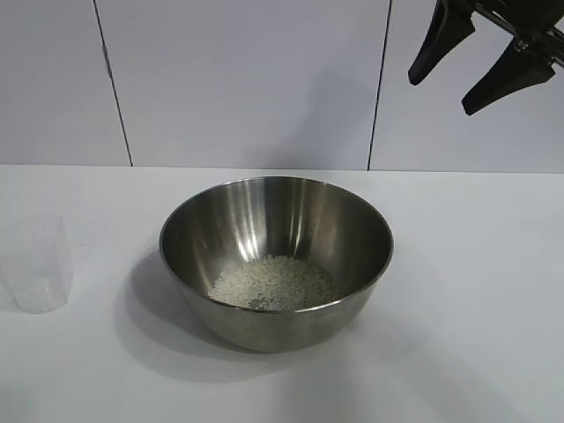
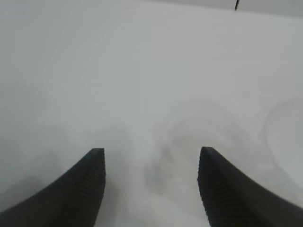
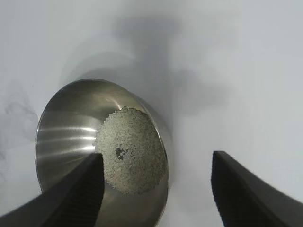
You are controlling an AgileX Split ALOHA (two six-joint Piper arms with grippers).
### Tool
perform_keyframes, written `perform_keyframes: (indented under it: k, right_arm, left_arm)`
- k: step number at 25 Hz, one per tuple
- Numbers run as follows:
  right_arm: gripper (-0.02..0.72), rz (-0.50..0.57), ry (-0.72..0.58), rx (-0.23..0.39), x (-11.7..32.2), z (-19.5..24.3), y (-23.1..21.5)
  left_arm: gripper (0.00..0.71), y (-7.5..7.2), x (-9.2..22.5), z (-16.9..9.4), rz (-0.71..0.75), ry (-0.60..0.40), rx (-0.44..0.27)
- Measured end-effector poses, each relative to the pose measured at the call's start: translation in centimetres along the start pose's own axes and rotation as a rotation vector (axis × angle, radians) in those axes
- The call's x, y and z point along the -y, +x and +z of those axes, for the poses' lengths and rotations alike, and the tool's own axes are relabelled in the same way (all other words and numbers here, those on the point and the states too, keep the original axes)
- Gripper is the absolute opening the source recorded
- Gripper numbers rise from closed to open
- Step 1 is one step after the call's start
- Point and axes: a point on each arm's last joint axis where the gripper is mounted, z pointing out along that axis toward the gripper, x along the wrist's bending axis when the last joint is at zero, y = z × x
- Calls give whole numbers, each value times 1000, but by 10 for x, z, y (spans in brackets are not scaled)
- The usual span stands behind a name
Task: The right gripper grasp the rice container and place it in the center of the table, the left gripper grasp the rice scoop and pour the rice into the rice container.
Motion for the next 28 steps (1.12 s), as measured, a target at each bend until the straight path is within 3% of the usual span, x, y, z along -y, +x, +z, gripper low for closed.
perform_keyframes:
  k: [3,5,8,10,14,17,20,23,28]
  right_arm:
    - [452,-2,0,0,0,0,0]
    - [452,-2,0,0,0,0,0]
    - [452,-2,0,0,0,0,0]
    - [452,-3,0,0,0,0,0]
    - [452,-4,2,0,0,0,0]
    - [452,-4,9,-1,1,0,0]
    - [452,-4,15,-2,1,0,0]
    - [452,-4,35,-4,3,0,0]
    - [452,-4,45,-5,4,0,0]
  left_arm:
    - [380,2,-23,-6,-82,-99,27]
    - [378,-10,-38,-8,-116,-103,153]
    - [377,-29,-64,-4,-151,3,326]
    - [377,-38,-81,0,-154,113,388]
    - [377,-55,-134,3,-134,148,503]
    - [377,-69,-176,2,-118,188,626]
    - [375,-86,-204,4,-223,285,782]
    - [365,-100,-212,17,-269,386,899]
    - [323,-120,-185,49,-337,573,972]
